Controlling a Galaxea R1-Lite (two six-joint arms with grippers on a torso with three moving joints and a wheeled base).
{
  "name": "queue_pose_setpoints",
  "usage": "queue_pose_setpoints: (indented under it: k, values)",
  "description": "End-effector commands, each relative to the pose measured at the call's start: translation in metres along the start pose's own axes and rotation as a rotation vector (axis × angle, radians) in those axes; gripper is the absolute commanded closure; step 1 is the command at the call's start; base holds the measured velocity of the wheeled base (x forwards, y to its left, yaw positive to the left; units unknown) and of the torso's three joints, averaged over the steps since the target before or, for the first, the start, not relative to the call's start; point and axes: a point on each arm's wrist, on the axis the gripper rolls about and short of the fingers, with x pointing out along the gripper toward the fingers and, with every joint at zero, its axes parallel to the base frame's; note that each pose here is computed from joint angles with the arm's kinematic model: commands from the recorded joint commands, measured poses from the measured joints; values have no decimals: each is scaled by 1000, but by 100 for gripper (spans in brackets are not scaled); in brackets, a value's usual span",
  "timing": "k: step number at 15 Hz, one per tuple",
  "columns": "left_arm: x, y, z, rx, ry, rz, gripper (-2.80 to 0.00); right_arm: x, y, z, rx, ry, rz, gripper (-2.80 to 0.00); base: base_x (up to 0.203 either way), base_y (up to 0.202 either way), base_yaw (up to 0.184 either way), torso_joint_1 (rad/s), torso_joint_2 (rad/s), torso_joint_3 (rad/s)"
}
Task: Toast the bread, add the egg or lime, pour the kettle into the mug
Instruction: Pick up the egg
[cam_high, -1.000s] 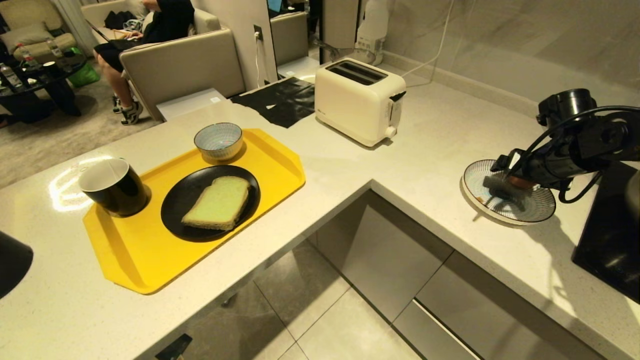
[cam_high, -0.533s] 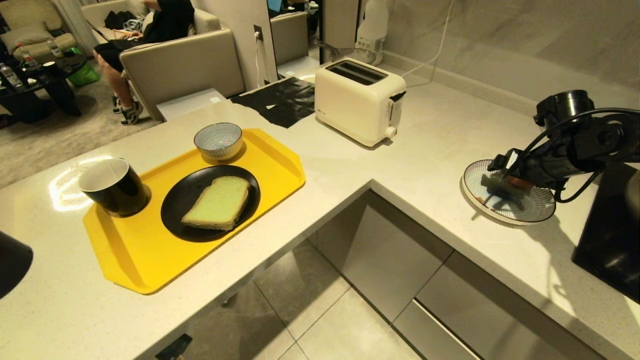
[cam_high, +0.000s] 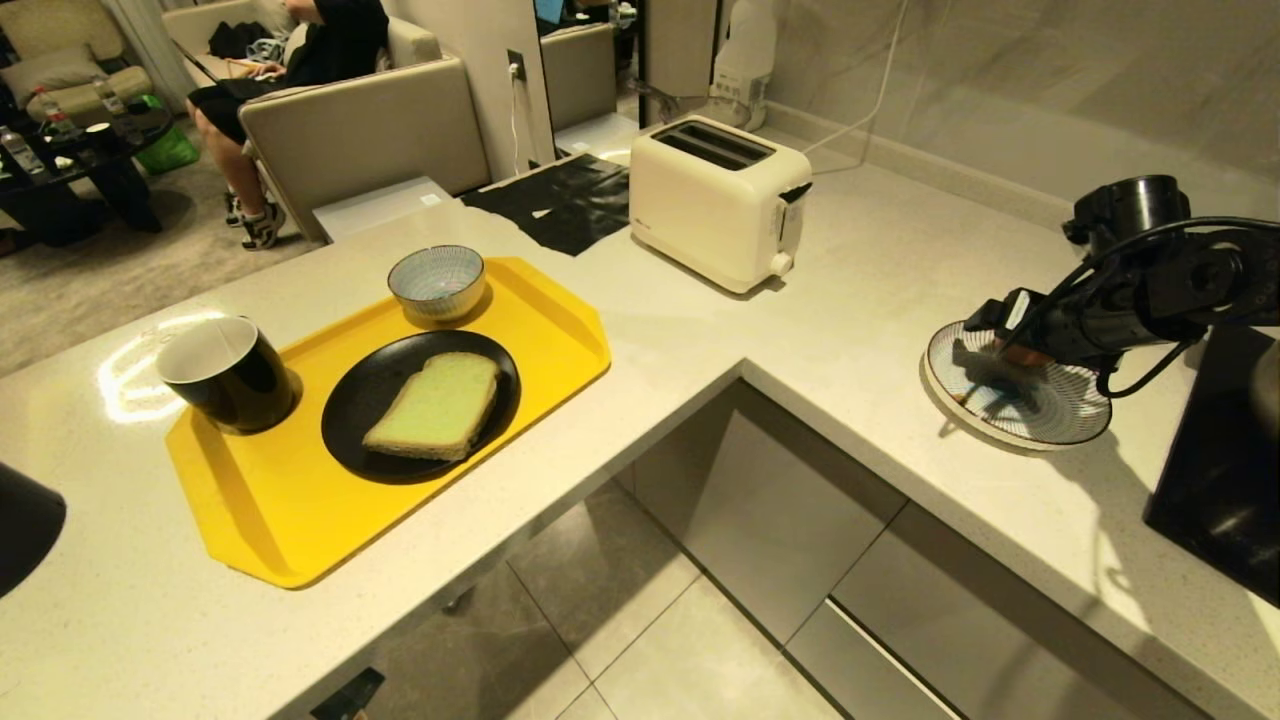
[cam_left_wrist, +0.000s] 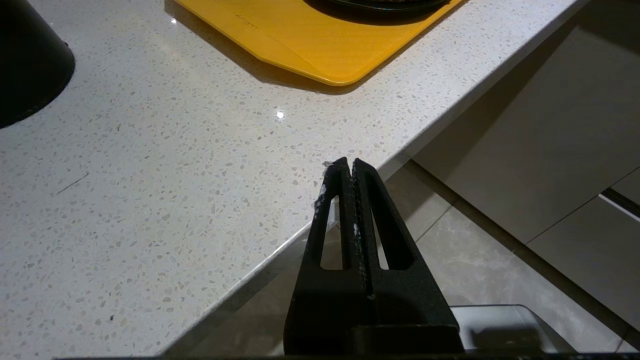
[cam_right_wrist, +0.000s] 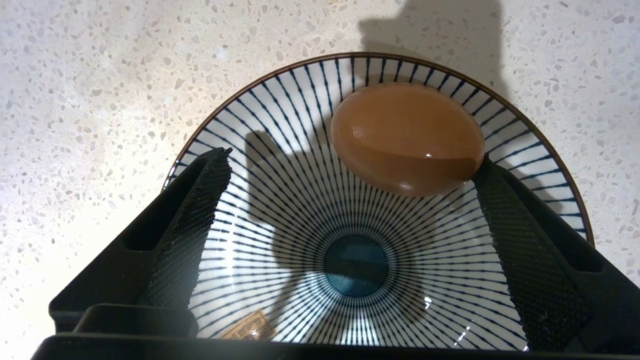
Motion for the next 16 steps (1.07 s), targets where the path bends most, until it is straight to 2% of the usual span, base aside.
queue_pose_setpoints:
  k: [1, 16]
  values:
    - [0, 0, 0, 0, 2, 0, 0, 1, 0, -1, 0, 4, -2, -280, 0, 0, 0, 0, 0, 0]
    - [0, 0, 0, 0, 1, 1, 0, 4, -12, 1, 10, 7, -32, -280, 0, 0, 0, 0, 0, 0]
